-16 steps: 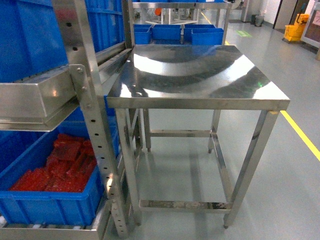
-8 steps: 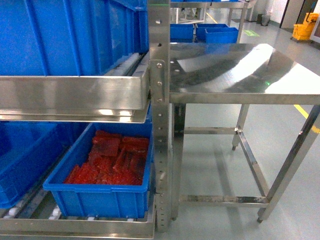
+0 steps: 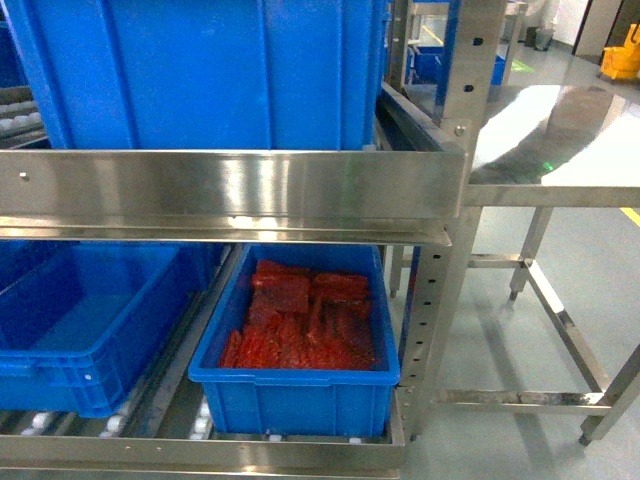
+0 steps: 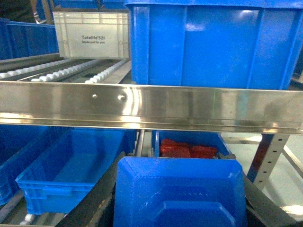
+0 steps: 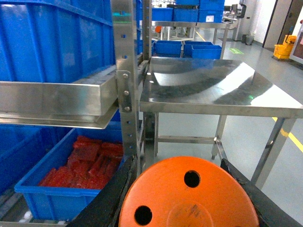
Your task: Sort blue parts and orange caps into right shelf containers
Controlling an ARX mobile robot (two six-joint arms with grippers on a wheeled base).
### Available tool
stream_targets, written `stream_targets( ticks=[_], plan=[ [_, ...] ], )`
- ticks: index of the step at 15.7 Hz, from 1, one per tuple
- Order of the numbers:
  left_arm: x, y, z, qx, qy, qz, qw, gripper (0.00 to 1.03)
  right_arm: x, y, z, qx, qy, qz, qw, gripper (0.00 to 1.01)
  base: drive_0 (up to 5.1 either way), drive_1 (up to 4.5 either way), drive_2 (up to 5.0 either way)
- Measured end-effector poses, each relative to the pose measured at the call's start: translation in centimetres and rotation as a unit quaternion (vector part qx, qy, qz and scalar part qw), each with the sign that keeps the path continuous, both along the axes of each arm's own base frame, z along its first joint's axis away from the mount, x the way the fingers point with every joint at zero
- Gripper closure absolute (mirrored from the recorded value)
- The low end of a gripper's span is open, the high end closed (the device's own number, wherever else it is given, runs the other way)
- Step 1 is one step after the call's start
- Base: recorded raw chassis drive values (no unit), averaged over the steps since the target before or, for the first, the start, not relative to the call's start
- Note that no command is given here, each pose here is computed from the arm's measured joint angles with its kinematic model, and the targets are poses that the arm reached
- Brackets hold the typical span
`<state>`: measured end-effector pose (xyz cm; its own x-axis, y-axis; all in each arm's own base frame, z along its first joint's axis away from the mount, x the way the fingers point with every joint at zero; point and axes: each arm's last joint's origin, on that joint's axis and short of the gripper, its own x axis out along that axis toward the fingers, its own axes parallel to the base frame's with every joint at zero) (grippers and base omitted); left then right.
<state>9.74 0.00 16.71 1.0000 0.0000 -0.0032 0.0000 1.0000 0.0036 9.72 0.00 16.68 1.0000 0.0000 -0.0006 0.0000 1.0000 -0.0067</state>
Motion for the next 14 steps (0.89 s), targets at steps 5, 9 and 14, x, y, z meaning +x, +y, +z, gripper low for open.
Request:
stream_targets(
  ticks=[5, 9, 14],
  plan=[
    [0.0, 0.0, 0.0, 0.0, 0.0, 0.0, 1.0, 0.59, 0.0, 0.0, 0.02, 0.0, -0.001, 0.0, 1.0, 0.56, -4.9, 2.51, 2.5],
    [0.0, 0.0, 0.01, 0.0, -0.001, 0.0, 1.0, 0.59, 0.0, 0.0, 0.04, 0.0, -0.002, 0.0, 1.0, 0.56, -4.9, 2.48, 2.5],
    [0.0, 0.0, 0.02, 0.0, -0.001, 0.0, 1.0, 0.59, 0.0, 0.0, 0.02, 0.0, -0.001, 0.0, 1.0, 0.56, -5.1, 2.35, 2.4]
  ],
)
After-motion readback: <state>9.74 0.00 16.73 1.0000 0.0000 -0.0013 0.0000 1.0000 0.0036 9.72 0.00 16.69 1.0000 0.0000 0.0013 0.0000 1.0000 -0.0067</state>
